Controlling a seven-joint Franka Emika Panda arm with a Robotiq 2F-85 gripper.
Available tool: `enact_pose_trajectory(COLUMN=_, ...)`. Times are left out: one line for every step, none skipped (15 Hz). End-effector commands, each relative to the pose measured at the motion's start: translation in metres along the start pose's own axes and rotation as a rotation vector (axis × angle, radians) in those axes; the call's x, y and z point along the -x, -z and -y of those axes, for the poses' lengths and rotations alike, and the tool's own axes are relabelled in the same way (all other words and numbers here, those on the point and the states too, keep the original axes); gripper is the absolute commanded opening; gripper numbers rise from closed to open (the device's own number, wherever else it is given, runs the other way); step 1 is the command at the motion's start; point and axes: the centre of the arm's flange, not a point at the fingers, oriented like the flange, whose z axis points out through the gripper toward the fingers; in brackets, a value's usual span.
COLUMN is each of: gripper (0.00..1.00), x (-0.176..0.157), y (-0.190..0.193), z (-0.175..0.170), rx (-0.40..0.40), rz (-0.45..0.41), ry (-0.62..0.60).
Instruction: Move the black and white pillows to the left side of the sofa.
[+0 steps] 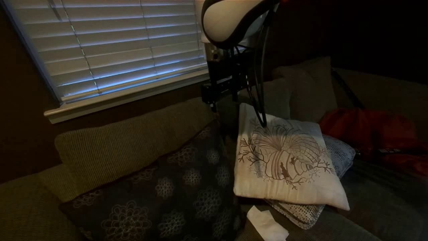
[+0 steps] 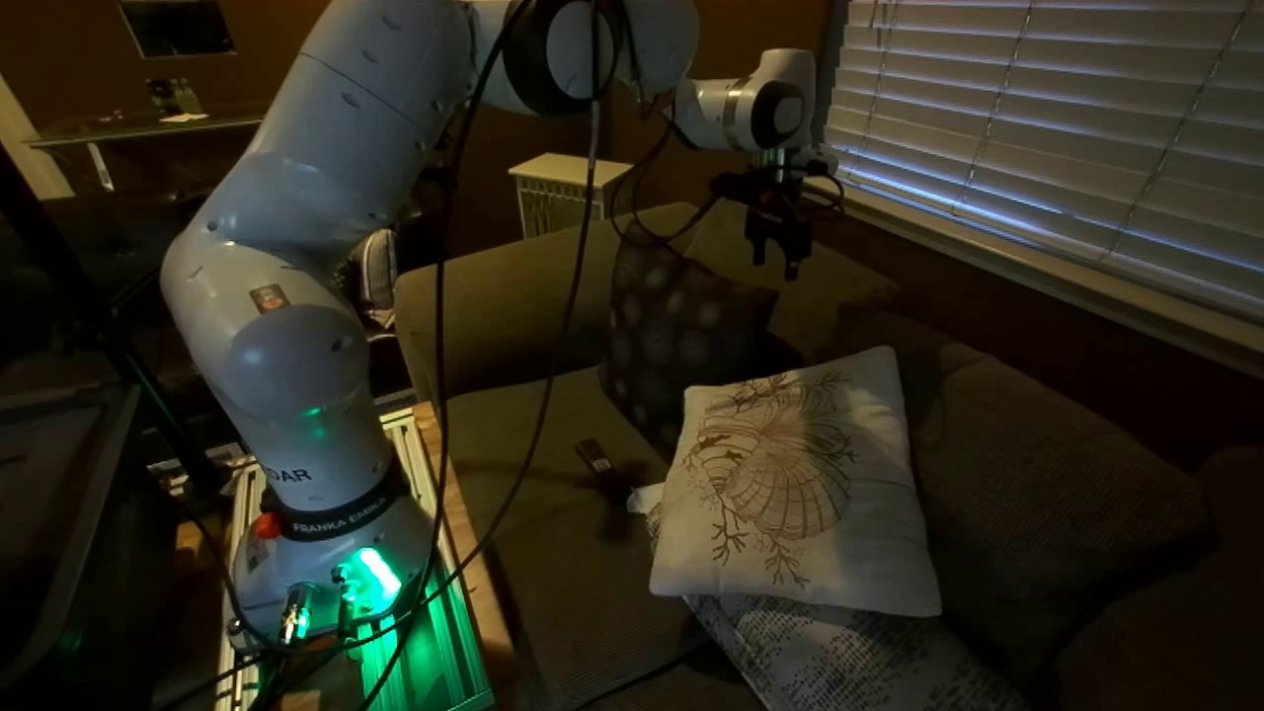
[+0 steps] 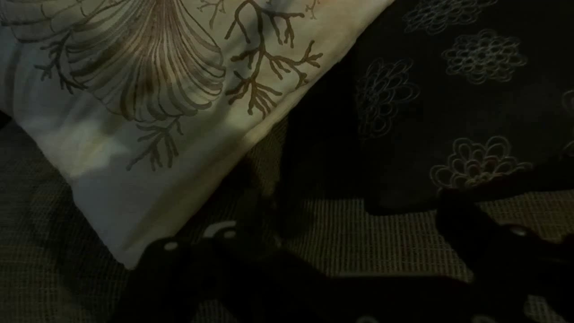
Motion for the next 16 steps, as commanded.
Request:
enact_pose_trajectory(gripper=1.00, x=-0.001, y=-0.015, z=-0.013, rx=0.115, rz=-0.013, ry=-0.097)
enact_pose_trajectory(gripper=1.00, x=-0.001, y=-0.020, z=-0.019, rx=0.152, rz=-0.024, ry=-0.136)
enact_pose_trajectory(gripper=1.00, x=-0.001, y=-0.025, z=-0.027, rx=0.177, rz=-0.035, ry=-0.163)
enact_pose_trajectory(gripper=1.00, x=-0.001, y=-0.028, z=-0.033, rx=0.200, rz=-0.036, ry=-0.191)
enact_pose_trajectory(gripper=1.00, x=-0.002, y=-0.034, z=-0.037, rx=0.212, rz=-0.035, ry=-0.210)
enact_pose_trajectory(gripper=1.00, x=-0.004, y=-0.039, z=-0.041, rx=0.220, rz=-0.028, ry=-0.224)
enact_pose_trajectory(gripper=1.00, x=-0.007, y=-0.046, z=-0.045, rx=0.218, rz=-0.036, ry=-0.235)
enact_pose_trajectory(gripper=1.00, x=-0.009, y=-0.052, z=-0.047, rx=0.237, rz=-0.045, ry=-0.253)
enact_pose_trajectory(gripper=1.00, x=-0.013, y=-0.059, z=-0.048, rx=0.257, rz=-0.063, ry=-0.264)
enact_pose_trajectory(gripper=1.00, x=-0.014, y=-0.065, z=-0.050, rx=0.274, rz=-0.071, ry=-0.269)
enact_pose_trajectory(gripper=1.00, x=-0.015, y=-0.070, z=-0.052, rx=0.283, rz=-0.082, ry=-0.268)
enact_pose_trajectory(gripper=1.00, x=-0.014, y=-0.075, z=-0.053, rx=0.293, rz=-0.091, ry=-0.270)
enact_pose_trajectory(gripper=1.00, x=-0.013, y=-0.082, z=-0.055, rx=0.298, rz=-0.102, ry=-0.269)
enact_pose_trajectory(gripper=1.00, x=-0.012, y=-0.085, z=-0.055, rx=0.297, rz=-0.105, ry=-0.270)
enact_pose_trajectory(gripper=1.00, x=-0.012, y=-0.091, z=-0.057, rx=0.293, rz=-0.108, ry=-0.279)
enact_pose_trajectory(gripper=1.00, x=-0.012, y=-0.097, z=-0.058, rx=0.290, rz=-0.118, ry=-0.284)
